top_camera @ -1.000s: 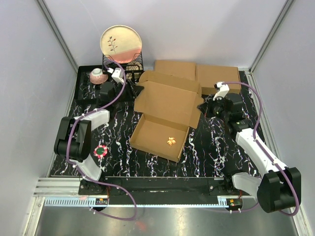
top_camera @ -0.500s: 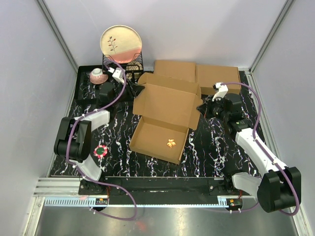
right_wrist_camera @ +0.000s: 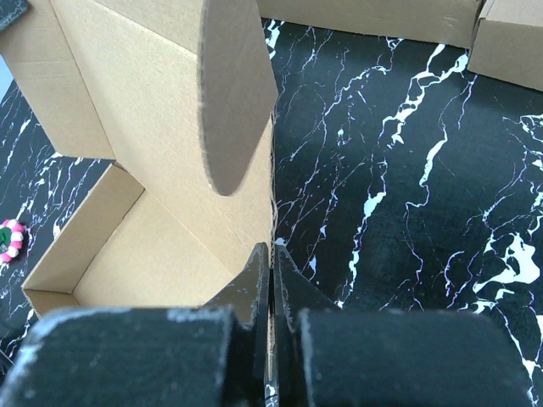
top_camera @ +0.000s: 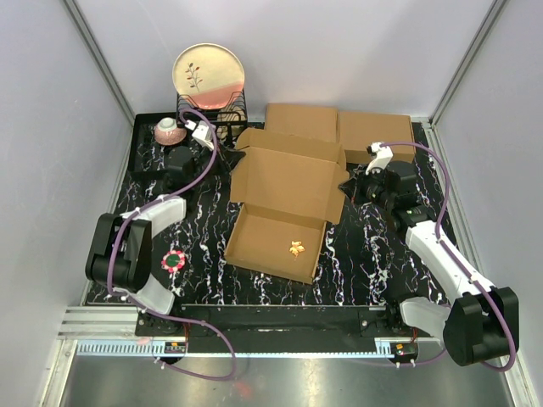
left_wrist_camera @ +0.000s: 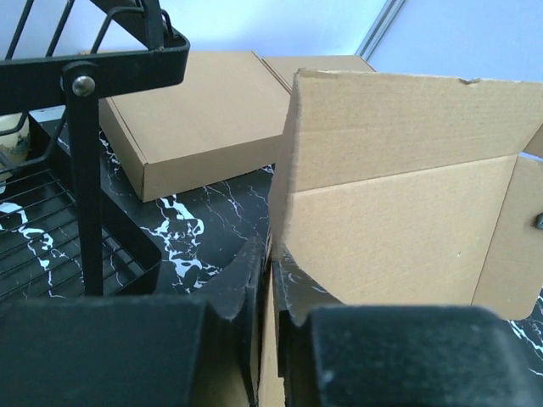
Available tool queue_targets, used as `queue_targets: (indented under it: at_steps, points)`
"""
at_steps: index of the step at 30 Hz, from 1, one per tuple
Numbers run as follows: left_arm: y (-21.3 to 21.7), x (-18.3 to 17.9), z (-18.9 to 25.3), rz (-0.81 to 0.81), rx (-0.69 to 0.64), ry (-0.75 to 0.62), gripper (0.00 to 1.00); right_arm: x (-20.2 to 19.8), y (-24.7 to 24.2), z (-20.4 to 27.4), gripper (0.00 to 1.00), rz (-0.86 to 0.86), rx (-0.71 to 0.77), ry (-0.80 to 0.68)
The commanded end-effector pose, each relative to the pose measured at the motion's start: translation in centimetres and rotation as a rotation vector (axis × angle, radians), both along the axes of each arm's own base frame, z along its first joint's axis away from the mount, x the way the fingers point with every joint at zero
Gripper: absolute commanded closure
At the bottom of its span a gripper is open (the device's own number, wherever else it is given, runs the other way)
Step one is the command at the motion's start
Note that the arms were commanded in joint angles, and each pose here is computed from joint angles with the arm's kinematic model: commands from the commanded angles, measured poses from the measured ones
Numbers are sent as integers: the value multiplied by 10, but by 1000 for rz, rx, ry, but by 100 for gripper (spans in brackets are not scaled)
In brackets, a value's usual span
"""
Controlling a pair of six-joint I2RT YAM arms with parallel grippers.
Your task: Fold the paper box
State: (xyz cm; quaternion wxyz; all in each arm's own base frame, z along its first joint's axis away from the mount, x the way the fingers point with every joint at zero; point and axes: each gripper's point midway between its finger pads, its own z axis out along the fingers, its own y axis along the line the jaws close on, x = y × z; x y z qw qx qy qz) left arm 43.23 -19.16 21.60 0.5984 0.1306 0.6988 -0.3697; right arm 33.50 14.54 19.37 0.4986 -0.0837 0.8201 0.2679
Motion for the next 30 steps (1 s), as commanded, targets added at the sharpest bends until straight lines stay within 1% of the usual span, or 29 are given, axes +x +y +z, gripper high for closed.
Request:
queue_targets:
  at_steps: [1,3,5,7,10,11,14,17,18,21,22,24,25,27,28,29,30]
  points:
    - [8,-2,17,38,30,-85,95,4,6,21,100,15,13,-61]
    - [7,-3,16,36,32,-80,94,4,6,20,100,14,15,-56]
    - [7,-4,15,34,34,-73,89,5,6,21,100,16,15,-58]
    - [7,-6,15,34,37,-72,88,4,7,22,100,16,17,-60]
    - [7,-9,14,43,45,-75,76,5,7,23,100,19,17,-62]
    - [8,-10,14,48,48,-73,68,5,7,23,100,17,16,-62]
    - [10,-11,14,57,59,-72,65,5,7,23,100,17,17,-60]
    - [12,-11,14,70,70,-73,67,4,7,22,100,16,18,-59]
    - [12,-11,13,70,72,-75,73,4,7,22,100,17,19,-58]
    - [11,-12,9,64,74,-65,82,4,7,22,100,16,21,-56]
    - [10,-13,7,59,76,-61,87,4,7,22,100,17,20,-57]
    - [8,-14,4,51,80,-58,92,4,7,23,100,16,20,-60]
    - [7,-15,3,46,81,-59,100,4,7,25,100,15,22,-65]
    - [4,-18,5,44,76,-63,100,6,6,30,99,-3,29,-70]
    - [2,-19,8,38,74,-69,100,8,4,33,91,-21,34,-73]
    - [0,-20,9,36,73,-73,100,9,2,39,80,-38,42,-78]
    - [0,-21,12,40,76,-81,100,10,0,44,59,-58,44,-91]
